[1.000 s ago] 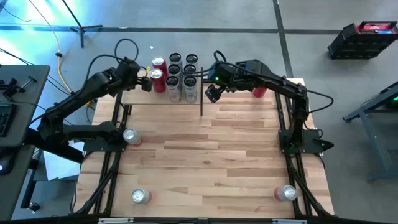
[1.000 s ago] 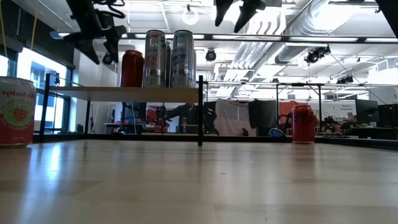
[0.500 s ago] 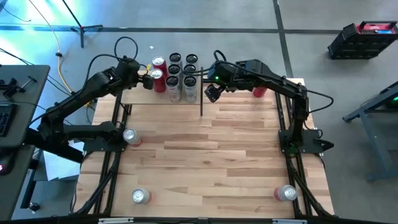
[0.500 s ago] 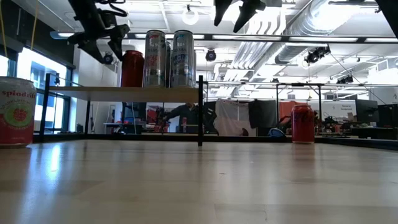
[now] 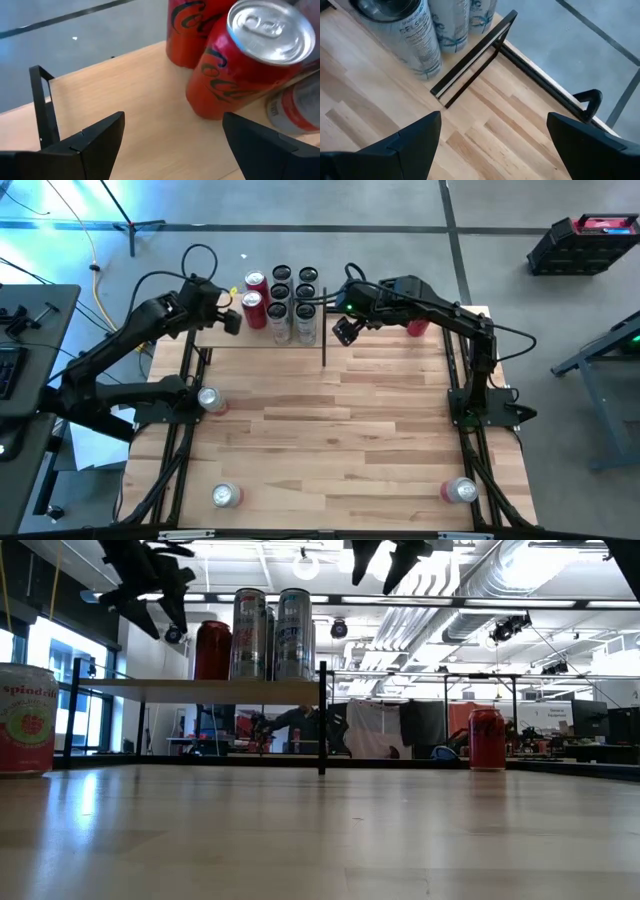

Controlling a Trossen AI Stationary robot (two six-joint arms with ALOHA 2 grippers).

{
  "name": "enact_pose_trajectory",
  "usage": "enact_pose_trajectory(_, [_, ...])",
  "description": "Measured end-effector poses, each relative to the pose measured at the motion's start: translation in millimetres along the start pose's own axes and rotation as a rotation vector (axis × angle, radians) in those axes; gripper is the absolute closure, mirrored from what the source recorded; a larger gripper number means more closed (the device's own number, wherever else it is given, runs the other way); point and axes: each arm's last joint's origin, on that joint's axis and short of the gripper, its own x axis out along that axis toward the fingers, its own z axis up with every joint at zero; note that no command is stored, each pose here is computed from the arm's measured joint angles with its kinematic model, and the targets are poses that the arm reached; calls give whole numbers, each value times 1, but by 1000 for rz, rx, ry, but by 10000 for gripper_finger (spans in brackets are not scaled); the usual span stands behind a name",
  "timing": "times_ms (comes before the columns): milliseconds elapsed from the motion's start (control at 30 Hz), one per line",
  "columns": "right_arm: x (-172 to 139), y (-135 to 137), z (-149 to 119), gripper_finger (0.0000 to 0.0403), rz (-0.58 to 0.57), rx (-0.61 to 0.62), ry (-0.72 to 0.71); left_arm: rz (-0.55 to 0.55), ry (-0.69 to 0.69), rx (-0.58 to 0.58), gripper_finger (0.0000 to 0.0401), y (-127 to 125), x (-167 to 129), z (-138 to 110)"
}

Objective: Place canned beverage on shelf
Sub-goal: Adjust the aligned red soda cans on the shelf

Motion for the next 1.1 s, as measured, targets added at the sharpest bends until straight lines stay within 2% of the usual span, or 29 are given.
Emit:
enact_pose_trajectory(367, [0, 1, 0, 54, -4, 1, -4, 8, 115, 33, 75, -9, 19, -2])
enact_pose_trajectory(1100, [0, 1, 0, 54, 1, 19, -5, 24, 77, -9, 75, -14, 32, 6])
